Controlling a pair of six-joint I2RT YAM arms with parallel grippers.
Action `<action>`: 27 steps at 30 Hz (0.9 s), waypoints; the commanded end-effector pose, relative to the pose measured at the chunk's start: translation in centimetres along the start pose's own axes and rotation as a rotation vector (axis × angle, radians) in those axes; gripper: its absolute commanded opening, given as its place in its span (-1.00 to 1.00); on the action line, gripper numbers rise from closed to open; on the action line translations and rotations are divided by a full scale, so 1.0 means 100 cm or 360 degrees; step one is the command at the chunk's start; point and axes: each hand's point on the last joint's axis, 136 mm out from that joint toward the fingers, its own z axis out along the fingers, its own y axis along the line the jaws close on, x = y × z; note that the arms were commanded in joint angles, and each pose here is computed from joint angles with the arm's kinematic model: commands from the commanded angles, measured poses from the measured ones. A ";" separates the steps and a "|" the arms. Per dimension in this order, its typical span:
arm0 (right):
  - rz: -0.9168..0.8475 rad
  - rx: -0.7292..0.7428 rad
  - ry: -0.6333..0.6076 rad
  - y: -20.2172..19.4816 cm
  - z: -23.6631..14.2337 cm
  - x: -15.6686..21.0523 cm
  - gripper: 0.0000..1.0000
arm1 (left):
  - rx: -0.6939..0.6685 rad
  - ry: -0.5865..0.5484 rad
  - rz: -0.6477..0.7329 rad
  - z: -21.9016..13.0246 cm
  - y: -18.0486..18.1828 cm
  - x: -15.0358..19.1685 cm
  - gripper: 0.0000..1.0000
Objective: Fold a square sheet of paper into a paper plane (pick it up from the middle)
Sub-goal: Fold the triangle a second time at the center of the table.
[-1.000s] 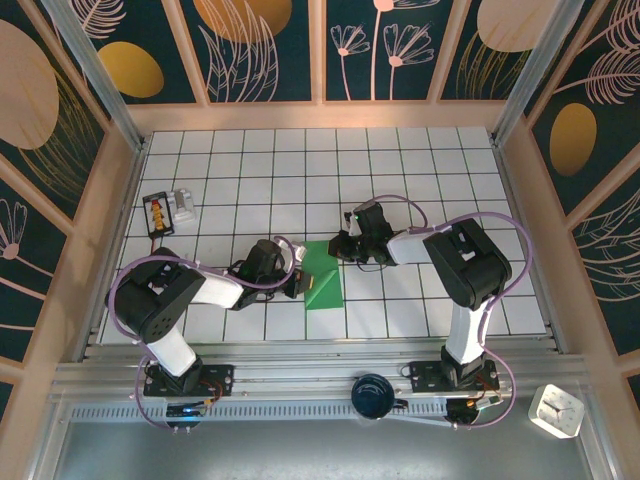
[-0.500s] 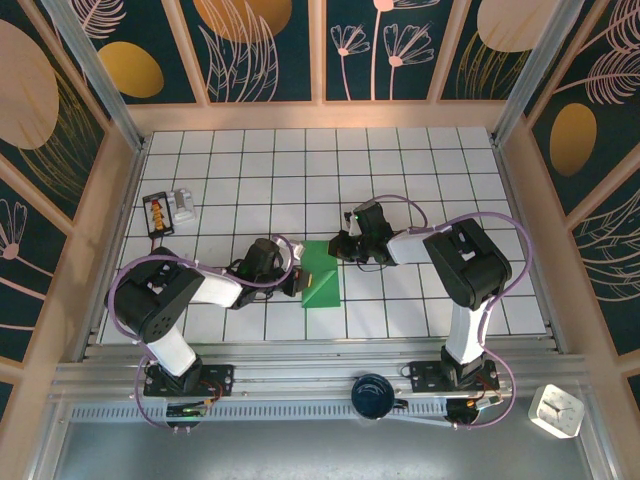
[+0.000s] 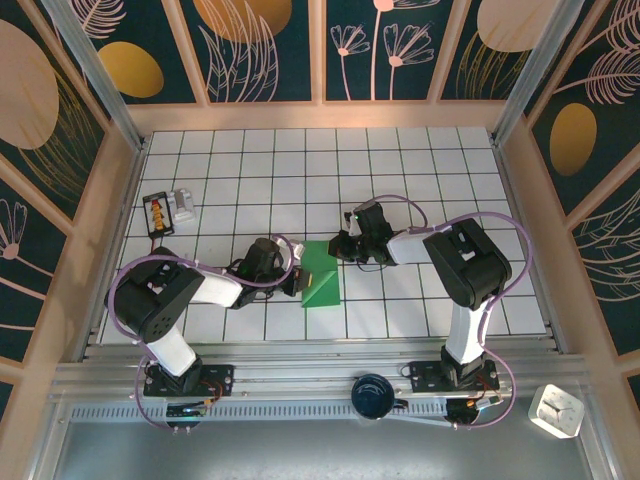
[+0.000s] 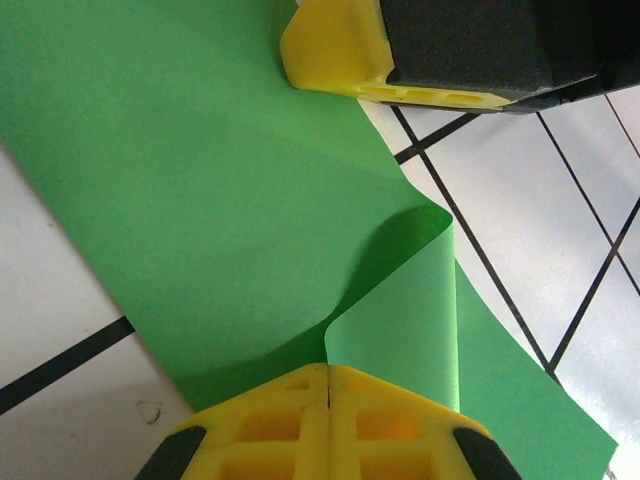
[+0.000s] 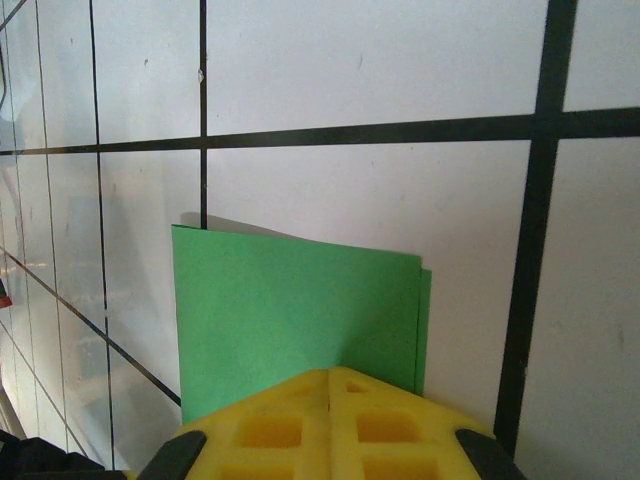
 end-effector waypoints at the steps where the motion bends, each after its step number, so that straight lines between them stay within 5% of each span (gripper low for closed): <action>1: 0.0034 0.0229 0.0112 -0.043 0.016 0.028 -0.87 | -0.0051 0.0003 -0.0019 0.000 0.007 -0.001 -1.00; 27: 0.0033 0.0232 0.0115 -0.043 0.018 0.027 -0.88 | 0.0027 0.0022 -0.0040 -0.006 -0.003 0.005 -1.00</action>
